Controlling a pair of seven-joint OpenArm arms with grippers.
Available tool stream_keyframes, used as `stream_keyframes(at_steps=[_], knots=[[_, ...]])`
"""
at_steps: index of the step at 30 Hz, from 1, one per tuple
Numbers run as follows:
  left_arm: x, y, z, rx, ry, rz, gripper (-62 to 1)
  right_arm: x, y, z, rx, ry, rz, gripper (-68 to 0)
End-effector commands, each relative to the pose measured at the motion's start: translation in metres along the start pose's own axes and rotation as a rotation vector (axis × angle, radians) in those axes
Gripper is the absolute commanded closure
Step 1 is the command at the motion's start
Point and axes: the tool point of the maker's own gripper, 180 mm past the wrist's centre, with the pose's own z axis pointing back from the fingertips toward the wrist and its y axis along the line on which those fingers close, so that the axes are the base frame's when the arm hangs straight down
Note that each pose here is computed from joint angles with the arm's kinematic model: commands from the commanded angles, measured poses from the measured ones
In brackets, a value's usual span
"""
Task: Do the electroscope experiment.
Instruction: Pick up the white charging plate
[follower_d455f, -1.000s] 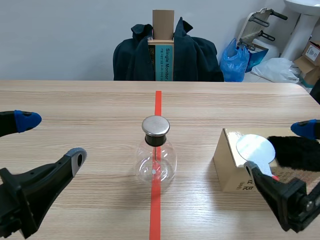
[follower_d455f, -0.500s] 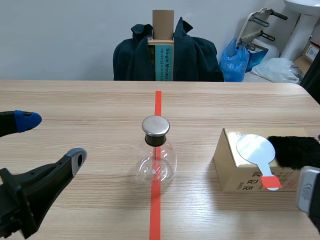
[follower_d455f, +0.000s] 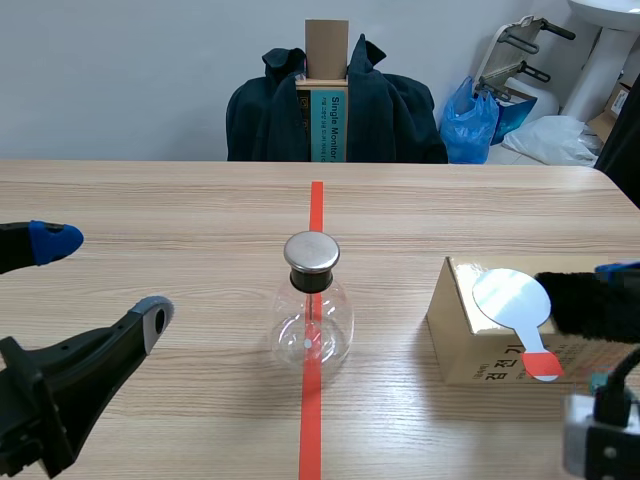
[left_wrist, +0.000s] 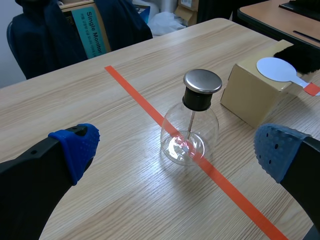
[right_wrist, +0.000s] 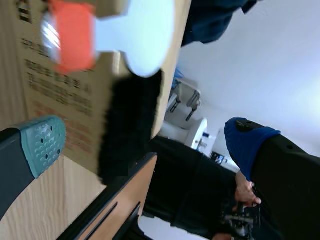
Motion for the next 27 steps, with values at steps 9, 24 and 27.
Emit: stream_keyframes(at_steps=[9, 24, 27], knots=[[0.008, -0.004, -0.001, -0.01, -0.031, 0.005, -62.3, 0.033, 0.013, -0.015, -0.173, -0.03, 0.051, -67.9], [0.009, -0.004, -0.002, -0.013, -0.035, 0.003, -62.3, 0.042, 0.014, -0.007, -0.279, 0.002, 0.034, -67.9], [0.009, -0.004, -0.002, -0.013, -0.035, 0.003, -62.3, 0.04, 0.014, -0.007, -0.278, 0.009, 0.03, -67.9]])
